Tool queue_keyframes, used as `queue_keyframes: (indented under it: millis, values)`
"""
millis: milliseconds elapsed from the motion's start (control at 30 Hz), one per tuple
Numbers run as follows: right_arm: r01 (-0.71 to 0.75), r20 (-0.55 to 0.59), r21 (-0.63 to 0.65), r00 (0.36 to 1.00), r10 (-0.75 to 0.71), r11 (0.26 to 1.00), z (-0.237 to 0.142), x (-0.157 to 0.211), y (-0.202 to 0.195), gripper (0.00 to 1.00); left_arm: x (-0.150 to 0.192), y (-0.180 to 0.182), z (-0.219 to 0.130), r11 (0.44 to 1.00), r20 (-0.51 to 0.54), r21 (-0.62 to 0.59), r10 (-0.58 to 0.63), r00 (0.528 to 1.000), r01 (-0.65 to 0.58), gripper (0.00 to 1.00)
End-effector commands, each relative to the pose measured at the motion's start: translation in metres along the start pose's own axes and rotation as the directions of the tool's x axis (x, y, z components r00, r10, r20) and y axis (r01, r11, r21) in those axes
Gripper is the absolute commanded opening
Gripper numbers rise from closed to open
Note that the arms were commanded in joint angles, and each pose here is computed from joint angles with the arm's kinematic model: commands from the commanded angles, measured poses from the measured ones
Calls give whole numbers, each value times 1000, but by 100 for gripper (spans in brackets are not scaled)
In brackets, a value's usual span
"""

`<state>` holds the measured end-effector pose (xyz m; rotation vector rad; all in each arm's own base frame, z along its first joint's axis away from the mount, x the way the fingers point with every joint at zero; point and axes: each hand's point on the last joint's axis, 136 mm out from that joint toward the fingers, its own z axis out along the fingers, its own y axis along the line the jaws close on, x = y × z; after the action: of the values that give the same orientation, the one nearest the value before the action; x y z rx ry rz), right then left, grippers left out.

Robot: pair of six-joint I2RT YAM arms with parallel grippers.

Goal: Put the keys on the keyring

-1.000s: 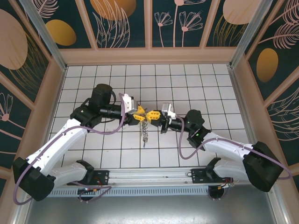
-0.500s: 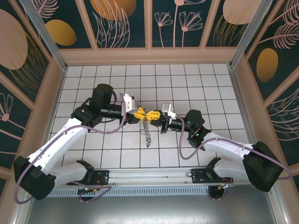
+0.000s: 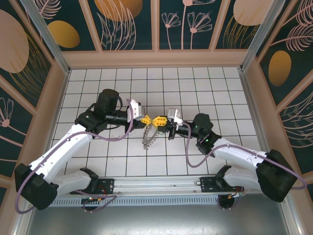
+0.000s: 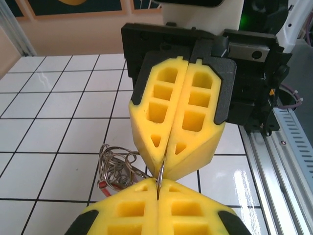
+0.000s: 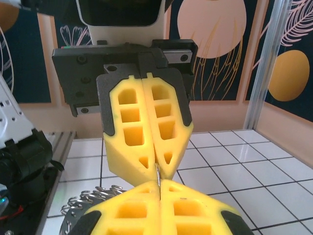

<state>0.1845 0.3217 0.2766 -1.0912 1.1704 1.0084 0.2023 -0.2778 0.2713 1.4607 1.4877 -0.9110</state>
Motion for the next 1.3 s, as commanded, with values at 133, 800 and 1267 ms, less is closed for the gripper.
queue_keyframes:
  millis: [133, 800, 1267]
  values:
    - [176, -215, -103, 957, -195, 979, -8, 7, 2, 27, 5, 5, -7, 998, -116, -23, 52, 992, -55, 0]
    - [119, -339, -203, 923, -183, 972, 16, 9, -10, 29, 8, 10, -12, 997, -214, -12, 67, 975, -71, 0]
    - [79, -337, -252, 927, -164, 965, 27, 18, 0, 5, 9, 9, -10, 998, -214, 4, 58, 975, -59, 0]
